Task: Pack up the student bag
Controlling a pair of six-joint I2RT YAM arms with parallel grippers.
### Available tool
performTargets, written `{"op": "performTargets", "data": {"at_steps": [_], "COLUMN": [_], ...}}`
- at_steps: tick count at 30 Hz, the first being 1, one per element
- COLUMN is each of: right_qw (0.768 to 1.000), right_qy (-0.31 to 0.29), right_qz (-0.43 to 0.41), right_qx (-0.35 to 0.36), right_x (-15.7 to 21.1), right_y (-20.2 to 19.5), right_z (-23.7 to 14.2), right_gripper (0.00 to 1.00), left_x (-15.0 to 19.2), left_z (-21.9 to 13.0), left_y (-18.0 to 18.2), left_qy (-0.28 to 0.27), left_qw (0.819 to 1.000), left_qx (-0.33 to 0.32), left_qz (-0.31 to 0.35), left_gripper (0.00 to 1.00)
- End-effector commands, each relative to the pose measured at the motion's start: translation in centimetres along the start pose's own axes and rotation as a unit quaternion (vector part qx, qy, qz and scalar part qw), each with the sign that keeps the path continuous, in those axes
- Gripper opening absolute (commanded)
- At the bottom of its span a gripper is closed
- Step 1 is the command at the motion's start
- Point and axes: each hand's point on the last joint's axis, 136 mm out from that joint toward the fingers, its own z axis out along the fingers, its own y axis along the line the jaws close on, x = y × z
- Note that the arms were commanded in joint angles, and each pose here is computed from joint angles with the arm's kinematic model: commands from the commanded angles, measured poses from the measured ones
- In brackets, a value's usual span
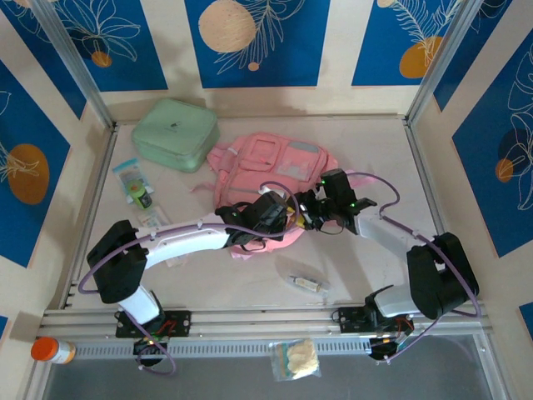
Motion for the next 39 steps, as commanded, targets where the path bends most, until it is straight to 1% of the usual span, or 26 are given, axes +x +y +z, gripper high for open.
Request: {"op": "performTargets", "data": {"at_steps": [1, 3, 5, 8, 11, 14, 16, 18, 21, 24, 25, 28, 31, 32, 33, 35, 39], "right_qw": [0.999, 0.999, 0.998, 0.997, 0.996, 0.993, 0.994, 0.994, 0.992, 0.995, 0.996, 0.996, 0.997, 0.997, 0.998, 0.998, 0.998], "right_qy": [-0.043, -0.053, -0.059, -0.049, -0.05, -0.055, -0.033, -0.02, -0.035, -0.032, -0.025, -0.005, -0.002, -0.002, -0.004, -0.001, -0.017], "right_qz": [0.004, -0.008, -0.025, -0.048, -0.072, -0.1, -0.107, -0.105, -0.116, -0.091, -0.083, -0.082, -0.065, -0.057, -0.051, -0.05, -0.049], "right_qx": [-0.009, 0.002, 0.014, 0.017, 0.018, 0.021, -0.011, -0.026, -0.02, -0.025, -0.03, -0.043, -0.04, -0.042, -0.044, -0.046, -0.022], "right_x": [-1.7, -2.2, -2.6, -2.9, -3.7, -5.1, -6.1, -7.4, -9.8, -11.2, -11.1, -9.3, -7.1, -6.3, -5.7, -4.2, -2.4], "right_y": [1.0, 1.3, 1.3, 1.4, 1.0, 1.0, 1.9, 2.5, 2.9, 3.0, 3.2, 3.8, 3.3, 3.1, 3.0, 3.3, 3.6], "right_z": [0.6, 0.3, -0.2, -1.1, -2.9, -4.9, -5.9, -6.5, -7.2, -7.5, -7.4, -6.6, -5.8, -5.4, -5.0, -4.0, -2.3], "right_gripper": [0.39, 0.28, 0.14, 0.0, 0.0, 0.0, 0.0, 0.0, 0.0, 0.0, 0.05, 0.25, 0.4, 0.46, 0.5, 0.54, 0.59], "left_x": [-1.2, -1.1, -0.9, -0.3, 0.7, 1.8, 2.4, 2.7, 2.4, 1.7, 1.2, -0.3, -1.4, -1.6, -1.7, -2.0, -2.0], "left_z": [-0.5, -0.6, -0.8, -1.4, -2.0, -2.0, -1.9, -1.7, -1.4, -1.0, -1.0, -1.0, -0.8, -0.8, -0.8, -0.8, -0.9], "left_y": [-0.5, -0.4, 0.2, 1.9, 4.3, 6.5, 8.0, 8.9, 8.9, 6.8, 5.9, 4.6, 3.1, 2.8, 2.6, 2.5, 2.8], "left_qy": [-0.019, -0.018, -0.015, 0.007, 0.025, 0.041, 0.051, 0.055, 0.049, 0.043, 0.036, 0.013, -0.001, -0.004, -0.007, -0.01, -0.013], "left_qw": [1.0, 1.0, 1.0, 0.998, 0.996, 0.995, 0.994, 0.994, 0.995, 0.998, 0.998, 0.999, 0.998, 0.998, 0.998, 0.998, 0.998], "left_qx": [0.014, 0.012, 0.005, -0.012, -0.035, -0.04, -0.049, -0.054, -0.049, -0.002, 0.016, 0.03, 0.053, 0.058, 0.061, 0.061, 0.054], "left_qz": [0.008, 0.014, 0.027, 0.055, 0.077, 0.081, 0.079, 0.077, 0.071, 0.051, 0.047, 0.035, 0.031, 0.032, 0.033, 0.032, 0.032], "left_gripper": [0.0, 0.0, 0.0, 0.0, 0.0, 0.0, 0.0, 0.0, 0.0, 0.0, 0.0, 0.0, 0.0, 0.0, 0.0, 0.0, 0.0]}}
